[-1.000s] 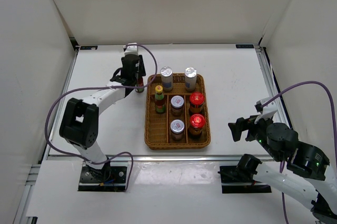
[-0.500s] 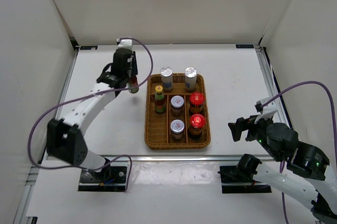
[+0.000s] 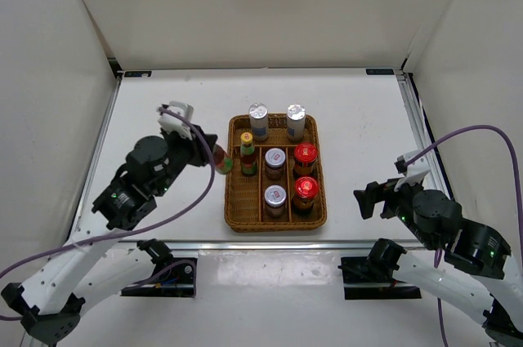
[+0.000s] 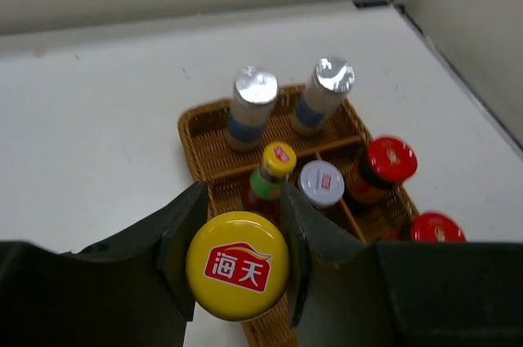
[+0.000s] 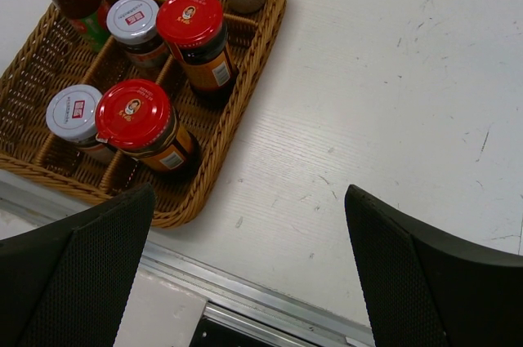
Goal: Organize the condiment bottles
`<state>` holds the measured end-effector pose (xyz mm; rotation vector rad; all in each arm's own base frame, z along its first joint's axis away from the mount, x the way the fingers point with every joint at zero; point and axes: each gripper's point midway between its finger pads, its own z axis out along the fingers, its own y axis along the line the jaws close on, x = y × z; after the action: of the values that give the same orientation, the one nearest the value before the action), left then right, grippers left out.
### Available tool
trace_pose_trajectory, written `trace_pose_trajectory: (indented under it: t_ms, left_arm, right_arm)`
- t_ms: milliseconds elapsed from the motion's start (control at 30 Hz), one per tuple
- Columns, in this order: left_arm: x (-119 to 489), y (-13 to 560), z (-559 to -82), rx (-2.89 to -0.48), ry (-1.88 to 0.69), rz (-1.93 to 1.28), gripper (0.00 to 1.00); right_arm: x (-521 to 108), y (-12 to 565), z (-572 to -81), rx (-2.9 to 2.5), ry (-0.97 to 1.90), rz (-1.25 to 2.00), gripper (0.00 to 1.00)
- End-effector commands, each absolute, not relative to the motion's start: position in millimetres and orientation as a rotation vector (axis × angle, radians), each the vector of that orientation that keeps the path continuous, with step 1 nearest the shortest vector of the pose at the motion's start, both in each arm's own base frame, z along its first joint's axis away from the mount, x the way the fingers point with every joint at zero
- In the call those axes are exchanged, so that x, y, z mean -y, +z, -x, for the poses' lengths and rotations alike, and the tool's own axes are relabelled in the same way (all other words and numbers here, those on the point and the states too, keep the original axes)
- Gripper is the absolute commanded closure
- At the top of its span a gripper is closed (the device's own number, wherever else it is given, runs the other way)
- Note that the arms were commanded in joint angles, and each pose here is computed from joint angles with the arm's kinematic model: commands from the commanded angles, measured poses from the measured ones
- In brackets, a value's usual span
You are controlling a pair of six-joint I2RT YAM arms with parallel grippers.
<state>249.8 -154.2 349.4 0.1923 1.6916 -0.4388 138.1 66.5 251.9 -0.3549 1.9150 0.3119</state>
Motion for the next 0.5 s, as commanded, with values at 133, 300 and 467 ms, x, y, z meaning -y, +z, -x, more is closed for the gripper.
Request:
trace_pose_trajectory:
  t_ms: [133, 300, 467]
  left_arm:
    - [197, 316, -235, -1.696, -0.620, -0.276, 0.88]
    - [213, 307, -238, -1.706, -0.643, -0.311, 0.88]
    - [227, 295, -246, -1.716, -0.625, -0.346, 0.88]
  right_arm:
    - [-73, 254, -143, -1.907, 0.305, 0.364, 0.00]
    - [-75, 252, -145, -1.920, 0.293, 0.373, 0.00]
    - [-76, 251, -145, -1.927, 0.287, 0.378, 0.00]
